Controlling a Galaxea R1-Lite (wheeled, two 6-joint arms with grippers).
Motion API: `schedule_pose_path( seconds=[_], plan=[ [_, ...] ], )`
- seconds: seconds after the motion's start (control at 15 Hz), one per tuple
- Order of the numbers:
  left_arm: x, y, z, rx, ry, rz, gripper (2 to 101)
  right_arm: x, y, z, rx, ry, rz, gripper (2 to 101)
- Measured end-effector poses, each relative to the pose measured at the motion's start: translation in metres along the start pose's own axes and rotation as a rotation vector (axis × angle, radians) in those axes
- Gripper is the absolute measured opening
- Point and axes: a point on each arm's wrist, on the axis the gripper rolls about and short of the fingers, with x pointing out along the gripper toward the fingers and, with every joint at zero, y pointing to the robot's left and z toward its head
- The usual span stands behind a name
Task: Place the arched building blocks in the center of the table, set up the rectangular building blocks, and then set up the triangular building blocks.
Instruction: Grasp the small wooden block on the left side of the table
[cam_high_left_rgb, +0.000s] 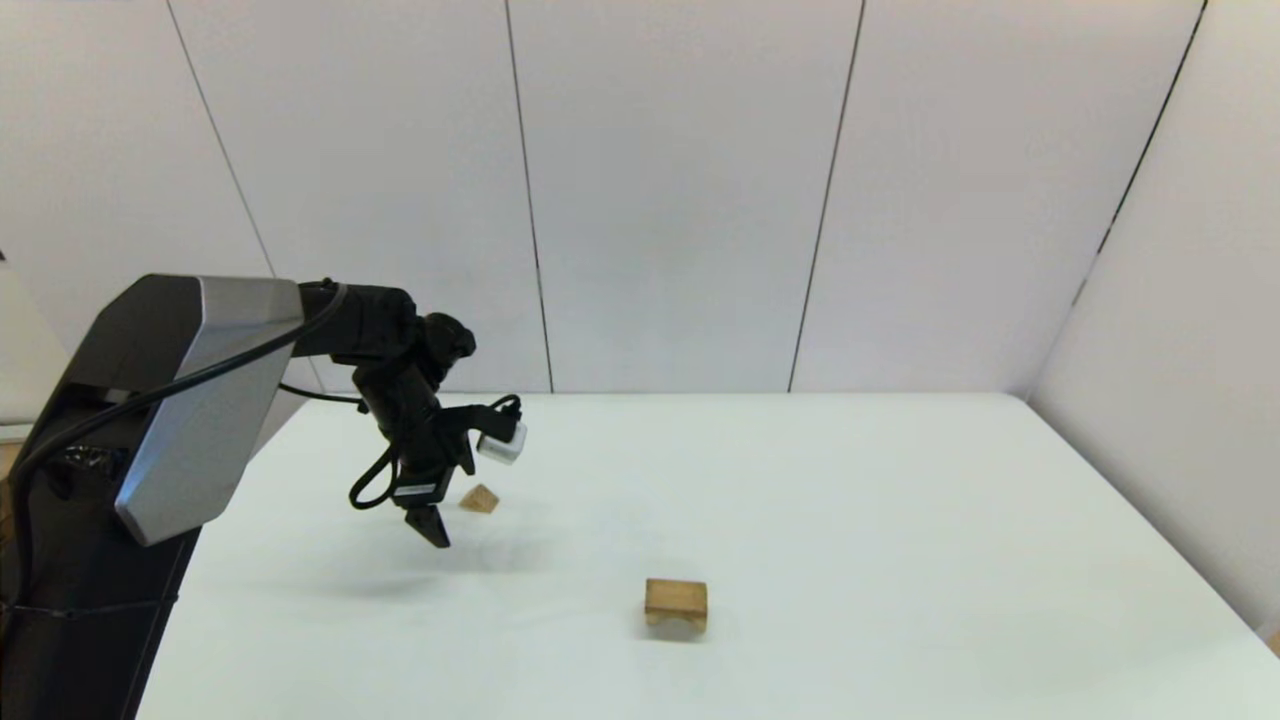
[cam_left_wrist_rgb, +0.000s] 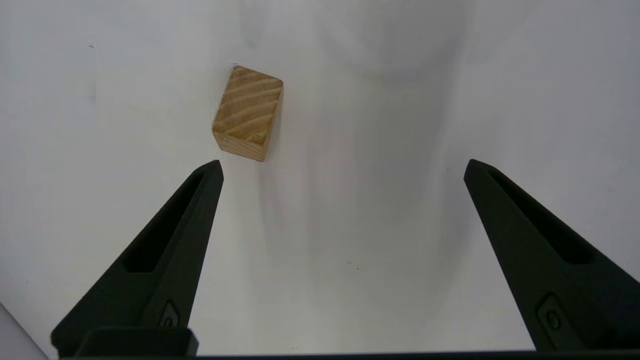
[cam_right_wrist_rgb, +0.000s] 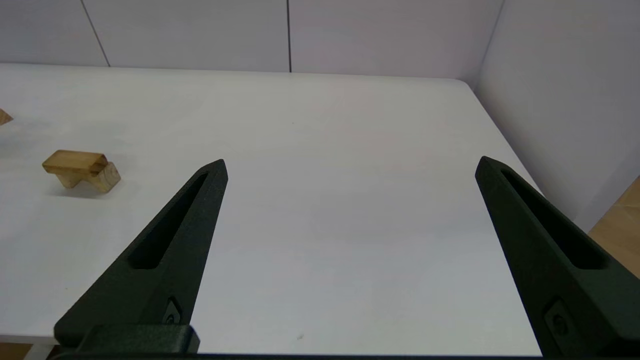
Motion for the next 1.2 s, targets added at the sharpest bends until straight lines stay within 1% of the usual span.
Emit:
schedule_pose_path(
  seconds=[0.27,0.6,1.2],
  plan=[
    [0.007,0.006,0.0,0.003,-0.015,0.041,97.8,0.0,0.0,0.0,0.0,0.0,0.0,98.0],
    [0.021,0.011,-0.003,-0.005,-0.011,0.038,97.8,0.0,0.0,0.0,0.0,0.0,0.0,98.0],
    [0.032,0.012,-0.008,-0.018,-0.005,0.016,97.8,0.0,0.0,0.0,0.0,0.0,0.0,98.0]
  ],
)
